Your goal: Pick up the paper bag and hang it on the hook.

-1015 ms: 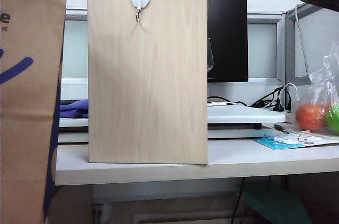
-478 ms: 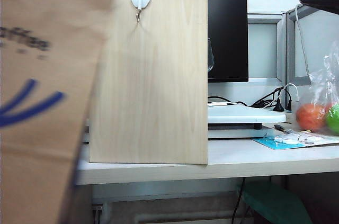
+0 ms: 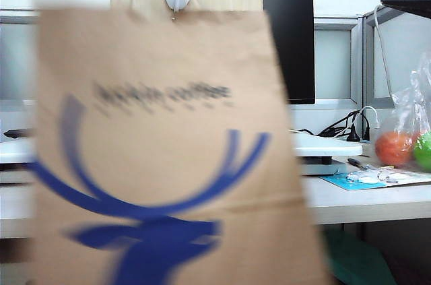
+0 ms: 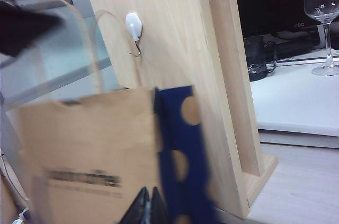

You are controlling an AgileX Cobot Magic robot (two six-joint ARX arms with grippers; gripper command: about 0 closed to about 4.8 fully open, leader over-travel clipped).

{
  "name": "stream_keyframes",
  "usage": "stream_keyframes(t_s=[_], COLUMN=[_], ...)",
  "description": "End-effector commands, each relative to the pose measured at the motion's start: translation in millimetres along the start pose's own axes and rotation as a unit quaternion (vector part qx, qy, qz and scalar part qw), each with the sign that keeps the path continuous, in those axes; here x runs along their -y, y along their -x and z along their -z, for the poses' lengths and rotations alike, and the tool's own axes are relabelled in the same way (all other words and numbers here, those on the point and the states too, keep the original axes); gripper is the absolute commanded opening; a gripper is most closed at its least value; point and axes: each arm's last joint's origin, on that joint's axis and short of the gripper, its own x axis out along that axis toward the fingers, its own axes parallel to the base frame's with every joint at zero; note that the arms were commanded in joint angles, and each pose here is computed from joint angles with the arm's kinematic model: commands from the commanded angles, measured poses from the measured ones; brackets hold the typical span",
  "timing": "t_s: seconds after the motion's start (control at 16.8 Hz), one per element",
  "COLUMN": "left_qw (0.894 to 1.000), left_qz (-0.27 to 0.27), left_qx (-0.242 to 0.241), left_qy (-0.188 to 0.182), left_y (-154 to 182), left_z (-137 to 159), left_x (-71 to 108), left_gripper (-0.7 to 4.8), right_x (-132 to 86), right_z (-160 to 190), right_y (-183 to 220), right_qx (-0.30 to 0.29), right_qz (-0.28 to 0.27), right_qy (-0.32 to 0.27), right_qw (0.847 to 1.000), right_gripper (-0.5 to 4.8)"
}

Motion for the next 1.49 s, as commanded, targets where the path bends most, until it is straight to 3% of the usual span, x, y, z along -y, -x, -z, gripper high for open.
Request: stream_keyframes(t_s=[0.06, 0.18, 0.48, 0.96, 1.37, 1.49], left_qw=[1.0, 0.999, 0.998, 0.998, 0.996, 0.995], left_qz=[-0.007, -0.024, -0.063, -0.063, -0.087, -0.087], left_qx=[0.016, 0.02, 0.002, 0.008, -0.034, -0.04], left_qy=[-0.019, -0.034, -0.02, -0.015, 0.013, 0.015], left_y=[-15, -26, -48, -59, -73, -73], left_z=[1, 3, 16, 20, 38, 39], left_x=[-4.2, -10.4, -38.3, -43.0, -51.3, -51.4], left_gripper=[-0.05, -0.05, -0.05, -0.05, 0.01, 1.41], right_x=[0, 0, 0, 0, 0, 0], right_z=[1, 1, 1, 1, 1, -1], right_y=[0, 0, 0, 0, 0, 0], right_qx=[0.003, 0.003, 0.003, 0.004, 0.005, 0.012], right_qz=[-0.002, -0.002, -0.002, 0.0, -0.001, -0.002], right_qy=[0.001, 0.001, 0.001, 0.001, 0.001, -0.001], right_qw=[1.0, 1.0, 1.0, 1.0, 1.0, 1.0], right_gripper=[-0.01, -0.01, -0.01, -0.01, -0.01, -0.01])
